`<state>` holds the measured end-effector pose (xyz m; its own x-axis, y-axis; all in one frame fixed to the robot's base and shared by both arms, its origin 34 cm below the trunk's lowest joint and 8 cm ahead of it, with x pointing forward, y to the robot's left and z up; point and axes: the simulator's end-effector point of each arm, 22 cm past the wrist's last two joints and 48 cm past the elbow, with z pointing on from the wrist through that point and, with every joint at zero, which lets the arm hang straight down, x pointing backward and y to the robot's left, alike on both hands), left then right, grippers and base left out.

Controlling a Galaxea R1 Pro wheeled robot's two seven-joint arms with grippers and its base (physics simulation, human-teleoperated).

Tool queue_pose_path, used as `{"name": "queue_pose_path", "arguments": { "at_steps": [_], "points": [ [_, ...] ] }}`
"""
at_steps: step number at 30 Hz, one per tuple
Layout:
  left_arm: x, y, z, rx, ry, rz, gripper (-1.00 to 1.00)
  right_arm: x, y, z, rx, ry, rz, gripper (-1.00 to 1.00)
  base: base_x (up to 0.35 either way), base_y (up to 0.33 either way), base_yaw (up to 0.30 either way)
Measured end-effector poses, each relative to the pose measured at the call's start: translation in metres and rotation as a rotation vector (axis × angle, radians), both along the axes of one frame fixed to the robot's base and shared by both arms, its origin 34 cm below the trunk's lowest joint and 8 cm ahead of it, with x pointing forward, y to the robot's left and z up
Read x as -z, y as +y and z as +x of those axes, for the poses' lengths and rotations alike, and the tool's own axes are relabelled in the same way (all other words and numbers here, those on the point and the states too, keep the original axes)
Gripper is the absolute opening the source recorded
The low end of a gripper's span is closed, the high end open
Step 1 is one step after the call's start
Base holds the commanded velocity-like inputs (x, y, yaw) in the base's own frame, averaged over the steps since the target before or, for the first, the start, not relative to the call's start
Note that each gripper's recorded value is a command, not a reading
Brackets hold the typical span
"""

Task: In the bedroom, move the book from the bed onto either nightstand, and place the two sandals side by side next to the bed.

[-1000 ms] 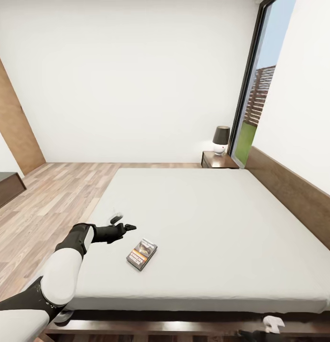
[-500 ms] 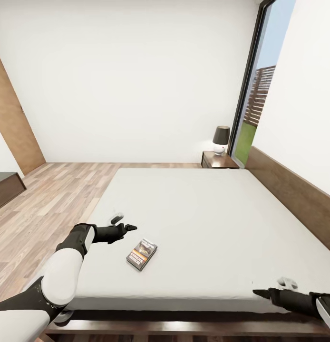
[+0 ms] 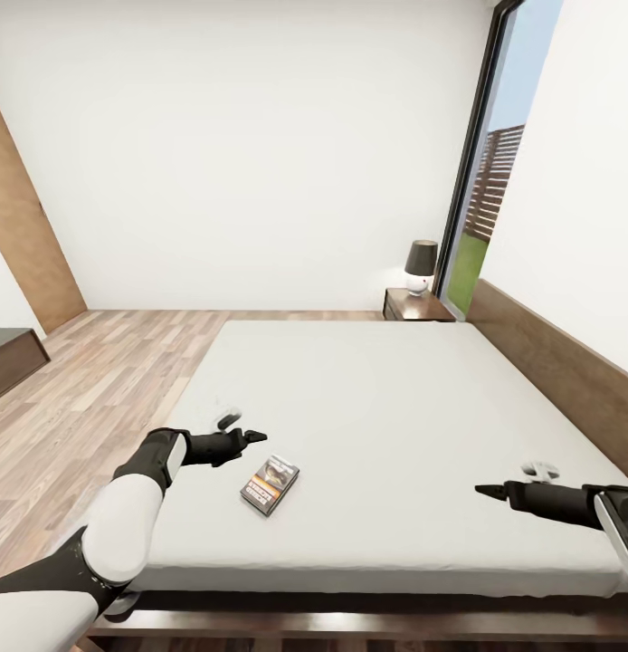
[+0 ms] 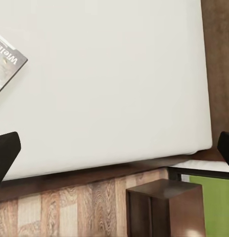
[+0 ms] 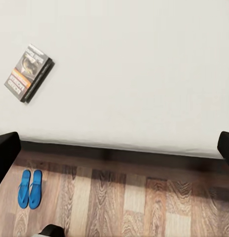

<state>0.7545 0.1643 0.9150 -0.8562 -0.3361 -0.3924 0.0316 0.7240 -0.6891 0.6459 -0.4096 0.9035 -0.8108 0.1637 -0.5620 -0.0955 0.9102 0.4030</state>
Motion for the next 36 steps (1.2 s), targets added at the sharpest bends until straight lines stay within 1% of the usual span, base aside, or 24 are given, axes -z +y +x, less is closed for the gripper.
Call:
{"name": "queue_pose_path", "arguments": {
  "at_steps": [3, 10, 15, 23, 28, 32, 35, 36],
  "points": [
    [0.000, -0.002, 0.000, 0.002, 0.000, -0.003, 1.00, -0.001, 0.000, 0.000, 0.000, -0.001, -0.001, 1.00, 0.068, 0.000, 0.000],
    [-0.001, -0.010, -0.001, 0.009, -0.001, -0.011, 1.00, -0.001, 0.001, 0.001, 0.000, -0.004, -0.004, 1.00, 0.260, 0.000, 0.000],
    [-0.002, -0.019, -0.002, 0.019, -0.005, -0.017, 1.00, 0.000, 0.001, 0.001, -0.002, -0.004, -0.005, 1.00, 0.079, 0.000, 0.000],
    [-0.002, -0.020, -0.002, 0.019, -0.006, -0.017, 1.00, 0.000, 0.003, 0.001, -0.005, -0.003, -0.005, 1.00, 0.152, 0.000, 0.000],
    [-0.002, -0.018, -0.001, 0.016, -0.007, -0.016, 1.00, 0.001, 0.003, 0.001, -0.003, -0.001, -0.006, 1.00, 0.037, 0.000, 0.000],
    [-0.002, -0.014, 0.002, 0.008, -0.020, -0.005, 1.00, 0.001, 0.002, 0.001, -0.003, -0.001, -0.006, 1.00, 0.004, 0.000, 0.000],
    [-0.003, -0.009, 0.006, 0.000, -0.043, 0.014, 1.00, 0.001, 0.003, 0.001, -0.003, 0.000, -0.007, 1.00, 0.001, 0.000, 0.000],
    [-0.002, -0.006, 0.009, -0.009, -0.056, 0.032, 1.00, 0.001, 0.003, 0.001, -0.004, -0.001, -0.007, 1.00, 0.000, 0.000, 0.000]
  ]
}}
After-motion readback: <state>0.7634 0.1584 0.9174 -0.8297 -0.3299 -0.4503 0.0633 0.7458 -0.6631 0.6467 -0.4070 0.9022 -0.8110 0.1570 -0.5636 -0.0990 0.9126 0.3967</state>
